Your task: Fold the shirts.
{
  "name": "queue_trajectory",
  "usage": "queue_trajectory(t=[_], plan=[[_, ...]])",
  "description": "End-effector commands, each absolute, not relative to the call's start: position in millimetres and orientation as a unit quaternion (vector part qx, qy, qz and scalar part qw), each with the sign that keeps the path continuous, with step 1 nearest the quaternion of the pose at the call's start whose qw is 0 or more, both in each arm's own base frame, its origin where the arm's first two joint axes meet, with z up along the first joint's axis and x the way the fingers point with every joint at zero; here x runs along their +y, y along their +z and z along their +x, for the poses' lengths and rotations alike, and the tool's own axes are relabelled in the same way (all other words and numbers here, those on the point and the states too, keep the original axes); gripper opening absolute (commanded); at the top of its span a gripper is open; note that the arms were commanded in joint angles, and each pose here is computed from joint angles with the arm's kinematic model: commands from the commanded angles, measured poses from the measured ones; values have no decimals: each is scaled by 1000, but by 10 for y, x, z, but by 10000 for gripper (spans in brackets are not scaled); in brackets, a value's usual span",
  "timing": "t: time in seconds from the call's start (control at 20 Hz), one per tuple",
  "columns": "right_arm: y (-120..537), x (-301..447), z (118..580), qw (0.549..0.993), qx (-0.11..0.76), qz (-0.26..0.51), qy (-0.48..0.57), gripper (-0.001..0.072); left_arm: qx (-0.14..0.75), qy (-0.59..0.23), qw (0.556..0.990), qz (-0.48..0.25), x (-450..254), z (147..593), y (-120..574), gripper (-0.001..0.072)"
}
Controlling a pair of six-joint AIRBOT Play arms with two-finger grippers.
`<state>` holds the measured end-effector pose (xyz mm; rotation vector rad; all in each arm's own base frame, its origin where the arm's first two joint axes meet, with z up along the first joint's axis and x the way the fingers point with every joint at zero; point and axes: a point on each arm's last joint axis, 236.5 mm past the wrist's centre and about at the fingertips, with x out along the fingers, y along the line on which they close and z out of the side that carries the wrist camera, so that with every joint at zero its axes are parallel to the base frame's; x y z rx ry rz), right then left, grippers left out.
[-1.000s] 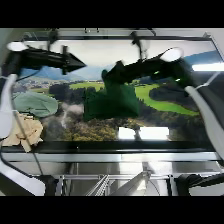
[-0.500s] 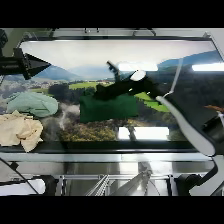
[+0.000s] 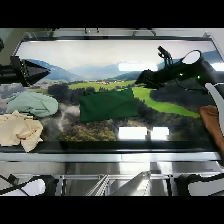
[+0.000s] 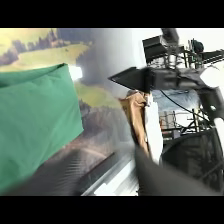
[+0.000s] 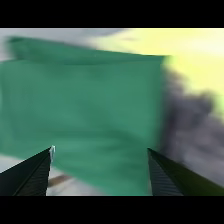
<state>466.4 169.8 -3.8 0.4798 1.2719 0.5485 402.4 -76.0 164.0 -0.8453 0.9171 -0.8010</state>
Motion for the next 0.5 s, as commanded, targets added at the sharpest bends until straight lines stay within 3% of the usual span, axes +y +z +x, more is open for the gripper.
queue_trajectory(t=[0.0,0.05,0.4,0.45], plan=[[-553,1478,4655,722,615,220,229,637,425,-361,729,-397,-801,3983,1643,509],[-677,1584,4632,708,622,231,244,636,424,-363,731,-393,-823,3994,1660,578],[-1206,2154,4371,648,662,244,286,631,416,-361,738,-389,-806,4036,1755,575],[-1190,2253,4329,641,663,248,298,578,416,-361,738,-389,-805,4036,1753,575]])
